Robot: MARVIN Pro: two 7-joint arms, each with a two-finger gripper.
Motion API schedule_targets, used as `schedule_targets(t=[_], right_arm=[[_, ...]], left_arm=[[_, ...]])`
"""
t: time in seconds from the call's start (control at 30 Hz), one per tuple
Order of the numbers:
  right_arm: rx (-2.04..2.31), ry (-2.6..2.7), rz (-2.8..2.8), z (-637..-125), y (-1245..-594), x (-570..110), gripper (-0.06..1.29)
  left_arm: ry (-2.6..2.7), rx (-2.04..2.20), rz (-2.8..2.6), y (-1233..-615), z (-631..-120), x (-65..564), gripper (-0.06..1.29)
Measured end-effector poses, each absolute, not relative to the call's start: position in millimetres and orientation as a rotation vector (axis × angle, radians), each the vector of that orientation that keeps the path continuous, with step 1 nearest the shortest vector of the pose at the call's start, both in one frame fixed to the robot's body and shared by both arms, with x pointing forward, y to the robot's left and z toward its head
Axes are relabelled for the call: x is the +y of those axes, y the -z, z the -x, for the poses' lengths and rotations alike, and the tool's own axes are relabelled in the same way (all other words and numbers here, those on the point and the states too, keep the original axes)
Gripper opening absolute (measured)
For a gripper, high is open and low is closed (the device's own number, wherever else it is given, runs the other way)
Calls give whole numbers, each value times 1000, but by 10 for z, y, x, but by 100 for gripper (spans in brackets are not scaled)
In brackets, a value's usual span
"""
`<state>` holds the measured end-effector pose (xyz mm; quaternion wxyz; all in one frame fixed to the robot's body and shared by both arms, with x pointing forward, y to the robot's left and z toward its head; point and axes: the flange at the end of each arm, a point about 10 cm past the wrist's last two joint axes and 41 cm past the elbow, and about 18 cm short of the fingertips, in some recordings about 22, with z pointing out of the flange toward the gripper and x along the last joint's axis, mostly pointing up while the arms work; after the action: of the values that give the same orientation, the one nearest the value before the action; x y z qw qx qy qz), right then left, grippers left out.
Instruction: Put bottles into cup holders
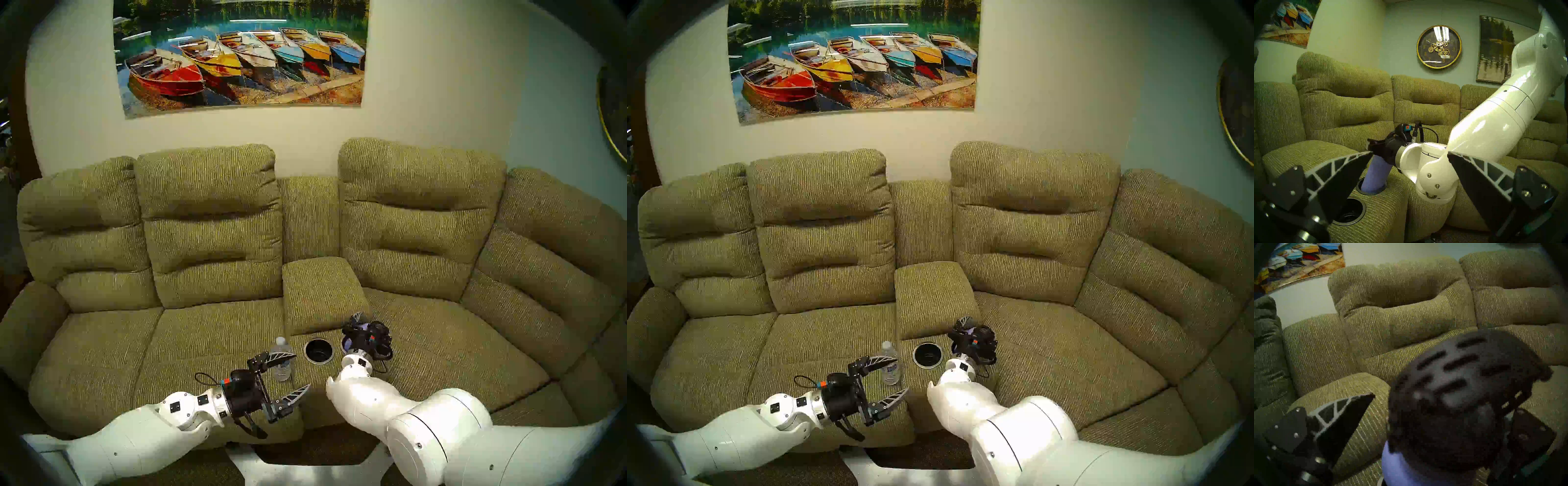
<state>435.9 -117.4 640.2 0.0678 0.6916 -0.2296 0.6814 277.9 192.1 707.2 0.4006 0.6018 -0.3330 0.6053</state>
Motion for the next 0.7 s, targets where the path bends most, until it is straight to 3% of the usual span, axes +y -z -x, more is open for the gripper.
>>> schedule_targets(t=[0.07,0.7], right_arm=[[-680,-2070,-2075,-4364,-6417,-1167,119],[-701,-2230,-1846,-4547,-6782,-1330,119]], left_arm=[[-1531,-842,-1522,-7072,-2779,1921,123],[-1531,-842,-1522,-7072,-2779,1920,123]])
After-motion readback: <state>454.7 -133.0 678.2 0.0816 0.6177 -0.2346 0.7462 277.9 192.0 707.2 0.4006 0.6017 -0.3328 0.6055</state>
